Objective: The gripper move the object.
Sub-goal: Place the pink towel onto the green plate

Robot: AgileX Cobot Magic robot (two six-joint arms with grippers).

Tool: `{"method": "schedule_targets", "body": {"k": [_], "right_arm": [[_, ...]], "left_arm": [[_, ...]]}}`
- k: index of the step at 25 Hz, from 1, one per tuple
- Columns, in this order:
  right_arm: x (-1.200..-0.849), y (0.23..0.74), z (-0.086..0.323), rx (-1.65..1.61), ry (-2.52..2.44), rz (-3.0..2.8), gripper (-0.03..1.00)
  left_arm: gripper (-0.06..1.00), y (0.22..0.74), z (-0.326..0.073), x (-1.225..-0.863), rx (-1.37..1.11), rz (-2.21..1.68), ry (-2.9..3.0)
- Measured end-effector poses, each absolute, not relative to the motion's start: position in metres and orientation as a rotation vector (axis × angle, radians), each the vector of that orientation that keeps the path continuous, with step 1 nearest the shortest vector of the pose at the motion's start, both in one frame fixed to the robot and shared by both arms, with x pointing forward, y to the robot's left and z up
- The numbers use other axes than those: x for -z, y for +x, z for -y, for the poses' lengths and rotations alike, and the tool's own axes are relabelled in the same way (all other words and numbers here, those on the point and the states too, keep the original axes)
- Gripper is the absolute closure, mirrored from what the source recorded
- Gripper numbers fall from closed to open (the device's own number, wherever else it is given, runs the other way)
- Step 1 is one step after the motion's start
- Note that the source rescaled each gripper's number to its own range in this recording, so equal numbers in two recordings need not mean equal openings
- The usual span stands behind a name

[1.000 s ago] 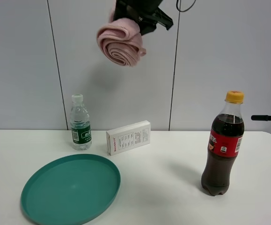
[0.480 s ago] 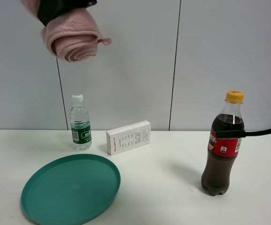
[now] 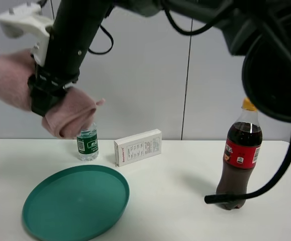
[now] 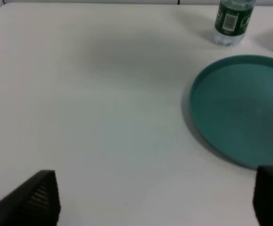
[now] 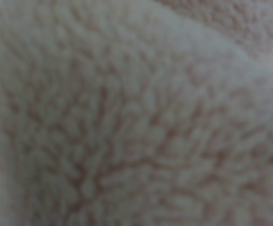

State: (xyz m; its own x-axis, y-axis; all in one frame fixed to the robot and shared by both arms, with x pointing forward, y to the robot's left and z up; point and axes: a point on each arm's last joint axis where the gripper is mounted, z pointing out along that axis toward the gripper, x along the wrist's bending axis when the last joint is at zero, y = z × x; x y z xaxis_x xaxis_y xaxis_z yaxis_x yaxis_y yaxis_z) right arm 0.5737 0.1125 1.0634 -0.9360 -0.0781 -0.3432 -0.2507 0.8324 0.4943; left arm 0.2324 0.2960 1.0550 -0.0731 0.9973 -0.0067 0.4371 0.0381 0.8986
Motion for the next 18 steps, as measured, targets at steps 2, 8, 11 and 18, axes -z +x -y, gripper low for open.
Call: {"method": "schedule_targets", "body": {"k": [2,8,11,18], "right_arm": [[-1.042,0.577,-0.116,-0.741,-0.25,-2.746,0.97],[-0.995,0.579,-0.126,-0.657,-0.262,-2.833,0.97],[-0.978,0.581,-0.128,-0.632,-0.243,-2.865,0.97],[-0.952,0.584,-0.128,-0.552,-0.208,-2.905,0.97]], "left_arm": [[-0.06,0.232,-0.296,-1.055,-0.994,-1.603,1.483],[-0.06,0.232,-0.296,-1.055,-0.994,-1.603,1.483],[-0.06,0.232,-0.296,-1.055,-0.994,-1.603,1.483],[-0.06,0.232,-0.296,-1.055,-0.994,-1.603,1.483]]}}
